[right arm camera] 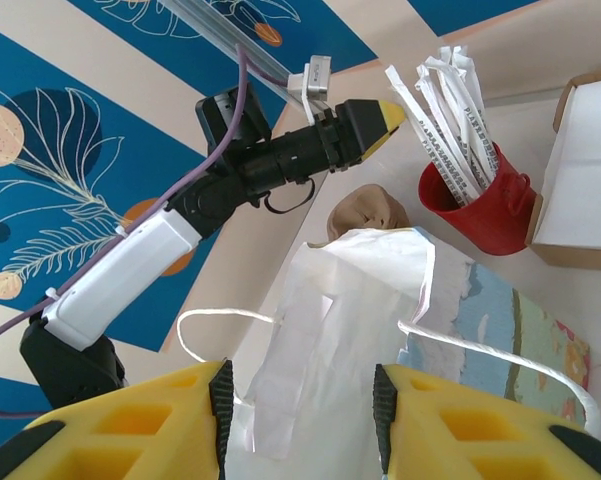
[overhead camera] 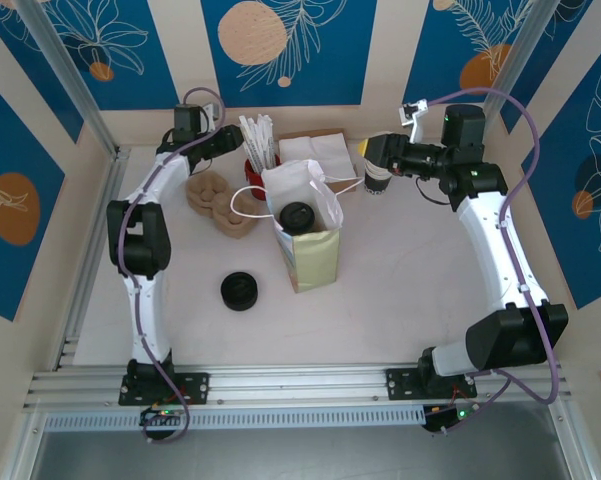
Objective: Pack the takeout coffee
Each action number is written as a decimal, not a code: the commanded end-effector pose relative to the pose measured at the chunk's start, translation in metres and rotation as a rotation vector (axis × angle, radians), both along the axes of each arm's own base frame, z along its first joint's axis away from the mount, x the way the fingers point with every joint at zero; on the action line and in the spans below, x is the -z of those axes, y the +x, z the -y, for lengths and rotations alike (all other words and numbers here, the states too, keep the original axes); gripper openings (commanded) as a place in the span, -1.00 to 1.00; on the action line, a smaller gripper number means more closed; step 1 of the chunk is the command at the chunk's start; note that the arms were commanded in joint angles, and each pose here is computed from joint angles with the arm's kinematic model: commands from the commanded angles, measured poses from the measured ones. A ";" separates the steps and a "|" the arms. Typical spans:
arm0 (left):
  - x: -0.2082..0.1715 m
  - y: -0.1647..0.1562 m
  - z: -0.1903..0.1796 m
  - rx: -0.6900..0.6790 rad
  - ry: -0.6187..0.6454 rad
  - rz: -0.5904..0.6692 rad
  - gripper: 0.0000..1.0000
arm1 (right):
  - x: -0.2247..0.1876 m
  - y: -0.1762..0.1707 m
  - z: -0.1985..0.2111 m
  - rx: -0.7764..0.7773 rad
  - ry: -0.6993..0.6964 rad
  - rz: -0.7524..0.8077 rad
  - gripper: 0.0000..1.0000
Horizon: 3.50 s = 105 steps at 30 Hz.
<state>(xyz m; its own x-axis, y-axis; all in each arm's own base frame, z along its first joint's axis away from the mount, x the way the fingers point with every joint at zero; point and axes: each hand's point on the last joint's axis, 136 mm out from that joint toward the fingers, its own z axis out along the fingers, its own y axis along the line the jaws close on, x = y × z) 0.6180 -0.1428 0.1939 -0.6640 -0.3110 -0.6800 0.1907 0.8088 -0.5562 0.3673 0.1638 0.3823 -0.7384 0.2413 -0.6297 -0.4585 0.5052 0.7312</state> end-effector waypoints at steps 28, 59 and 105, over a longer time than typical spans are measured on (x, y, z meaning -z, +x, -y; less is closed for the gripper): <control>-0.006 0.025 0.016 0.079 -0.051 0.026 -0.48 | -0.012 0.005 0.005 -0.019 0.043 0.042 -0.10; -0.319 -0.200 -0.011 -0.035 0.235 0.476 -0.74 | -0.029 -0.006 0.024 0.083 0.033 0.115 -0.09; -0.170 -0.303 0.170 0.343 0.230 0.284 -0.72 | 0.001 -0.002 0.038 0.165 0.067 -0.034 -0.03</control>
